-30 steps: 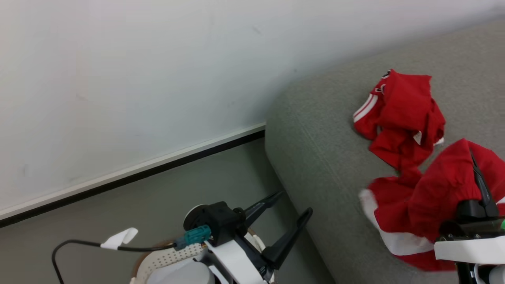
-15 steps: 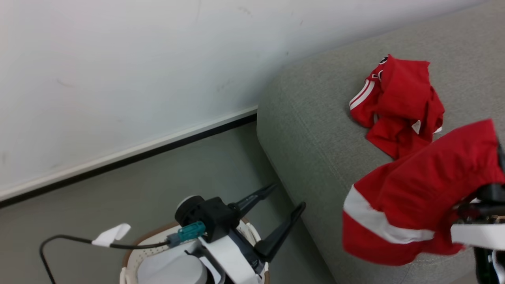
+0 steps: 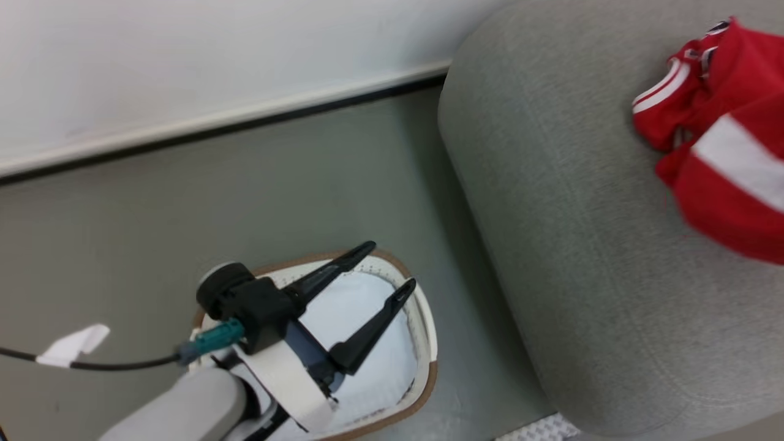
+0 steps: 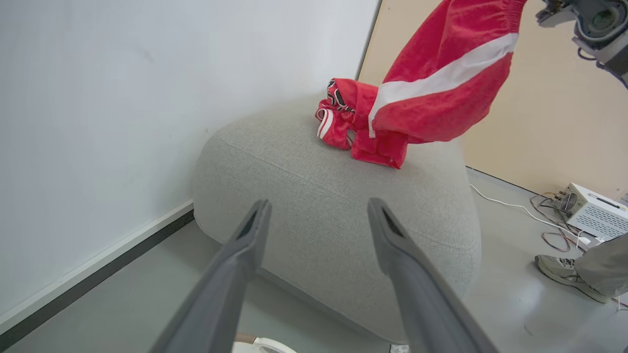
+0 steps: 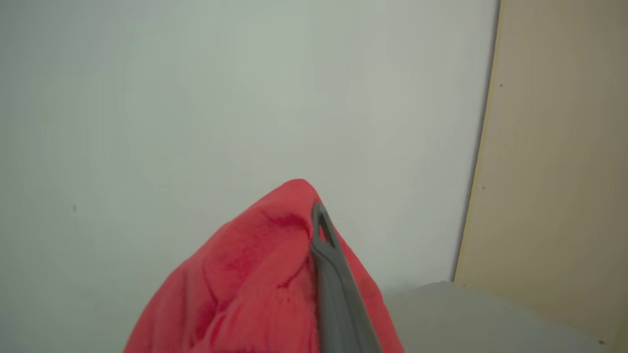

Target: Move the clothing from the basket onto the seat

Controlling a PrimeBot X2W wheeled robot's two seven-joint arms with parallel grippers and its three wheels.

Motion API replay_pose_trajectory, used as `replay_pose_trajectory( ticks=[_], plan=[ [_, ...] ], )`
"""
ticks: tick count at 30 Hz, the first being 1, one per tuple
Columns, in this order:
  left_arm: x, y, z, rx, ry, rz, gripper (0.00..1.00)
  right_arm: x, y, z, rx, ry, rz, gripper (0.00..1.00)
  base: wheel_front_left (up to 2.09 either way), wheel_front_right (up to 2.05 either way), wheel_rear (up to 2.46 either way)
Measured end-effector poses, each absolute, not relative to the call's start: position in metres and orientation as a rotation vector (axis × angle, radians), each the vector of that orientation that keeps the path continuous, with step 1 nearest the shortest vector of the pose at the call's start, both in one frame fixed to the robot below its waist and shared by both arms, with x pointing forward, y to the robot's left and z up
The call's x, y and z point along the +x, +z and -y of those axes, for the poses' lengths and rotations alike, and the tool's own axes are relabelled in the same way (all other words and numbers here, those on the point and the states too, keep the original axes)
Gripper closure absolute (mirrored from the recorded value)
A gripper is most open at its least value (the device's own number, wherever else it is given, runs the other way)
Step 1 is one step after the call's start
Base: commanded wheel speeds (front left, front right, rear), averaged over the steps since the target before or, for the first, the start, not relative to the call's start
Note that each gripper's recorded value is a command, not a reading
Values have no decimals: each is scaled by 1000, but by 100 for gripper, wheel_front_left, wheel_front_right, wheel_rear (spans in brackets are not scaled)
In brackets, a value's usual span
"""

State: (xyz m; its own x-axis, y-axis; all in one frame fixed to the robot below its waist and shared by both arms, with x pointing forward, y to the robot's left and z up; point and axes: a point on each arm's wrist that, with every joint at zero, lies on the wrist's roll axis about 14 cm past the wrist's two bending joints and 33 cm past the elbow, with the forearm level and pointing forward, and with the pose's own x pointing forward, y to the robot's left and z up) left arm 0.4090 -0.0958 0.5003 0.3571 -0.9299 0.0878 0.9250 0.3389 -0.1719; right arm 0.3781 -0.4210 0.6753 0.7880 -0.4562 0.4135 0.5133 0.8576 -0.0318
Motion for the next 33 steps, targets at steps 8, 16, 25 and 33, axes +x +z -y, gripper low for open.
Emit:
replay_pose_trajectory(
  ticks=[8, 16, 25, 33],
  plan=[
    [449, 452, 51, -199, -1107, -103, 0, 444, 653, 464, -183, -651, 279, 100, 0, 0, 0],
    [460, 414, 19, -205, -1025, -179, 0, 473, 473, 452, -160, -662, -367, 100, 0, 0, 0],
    [458, 414, 17, -204, -1004, -183, 0, 447, 420, 431, -75, -658, -673, 0, 0, 0, 0],
    [449, 438, 27, -210, -996, -149, 0, 432, 445, 416, -81, -634, -715, 0, 0, 0, 0]
  ],
)
